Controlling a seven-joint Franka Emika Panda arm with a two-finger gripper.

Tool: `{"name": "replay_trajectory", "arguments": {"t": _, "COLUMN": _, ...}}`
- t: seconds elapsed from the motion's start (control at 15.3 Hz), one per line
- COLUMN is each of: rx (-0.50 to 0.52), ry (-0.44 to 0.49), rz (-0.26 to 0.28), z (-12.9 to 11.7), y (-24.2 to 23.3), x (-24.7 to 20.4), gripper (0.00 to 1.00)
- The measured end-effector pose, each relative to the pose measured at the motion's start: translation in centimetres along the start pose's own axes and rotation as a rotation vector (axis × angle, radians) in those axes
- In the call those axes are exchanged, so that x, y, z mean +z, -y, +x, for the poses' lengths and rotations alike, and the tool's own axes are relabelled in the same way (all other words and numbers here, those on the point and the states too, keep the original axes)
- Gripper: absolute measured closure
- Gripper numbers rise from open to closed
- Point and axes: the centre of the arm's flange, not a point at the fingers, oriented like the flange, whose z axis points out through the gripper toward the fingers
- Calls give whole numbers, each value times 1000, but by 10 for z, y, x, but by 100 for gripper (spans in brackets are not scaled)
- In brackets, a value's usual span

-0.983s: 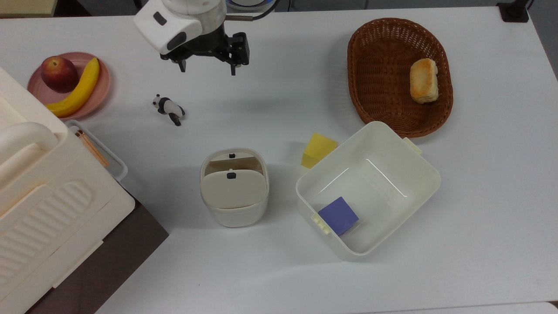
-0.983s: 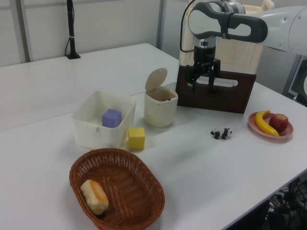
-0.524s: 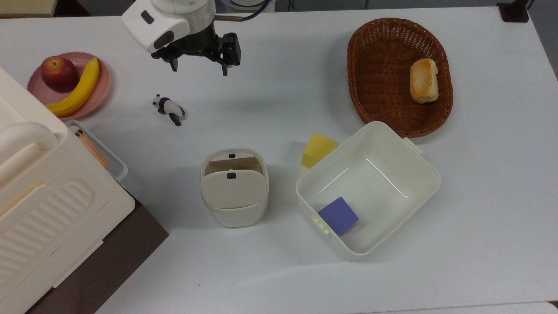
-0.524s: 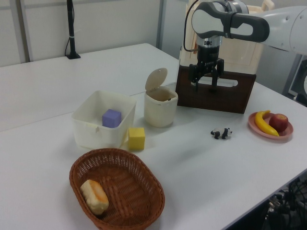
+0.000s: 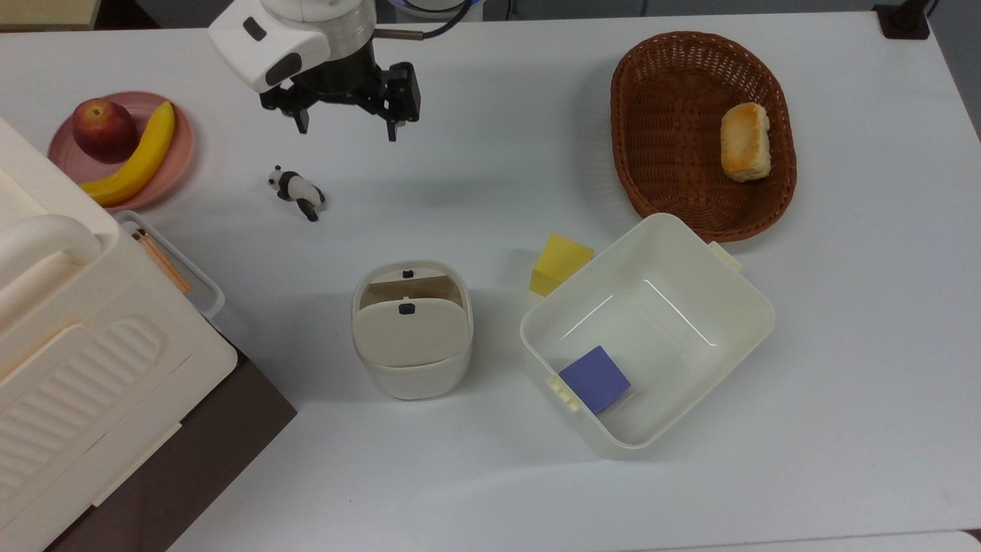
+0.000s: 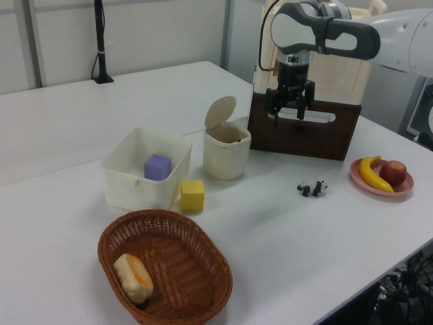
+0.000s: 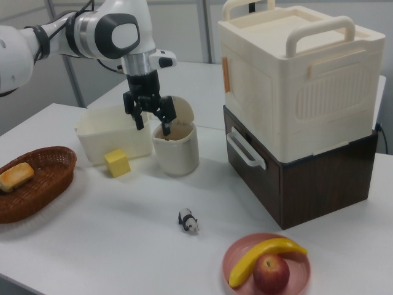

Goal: Close the trash can
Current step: 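Move the gripper over the cream trash can behind its raised lid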

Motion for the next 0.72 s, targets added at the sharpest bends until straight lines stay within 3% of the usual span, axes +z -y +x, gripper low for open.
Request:
{"name": "replay_trajectory", "arguments": {"t": 0.07, "rx": 0, "ry": -31, "rz": 0, "z": 4, "y": 0, "x": -2, "gripper": 0}}
{"name": "replay_trajectory", "arguments": {"t": 0.13, "rx": 0, "ry": -67, "rz": -1, "z": 8, "y": 0, "x": -5, "gripper": 7}}
{"name": "replay_trajectory", "arguments": {"t": 0.52, "rx": 6, "ry": -386, "rz": 48, "z": 37, "y": 10, "x": -35, "gripper": 73}}
{"name": "replay_trajectory", "arguments": {"t": 0.72, "rx": 65, "ry": -516, "rz": 68, "z": 55, "y": 12, "x": -35, "gripper": 99}}
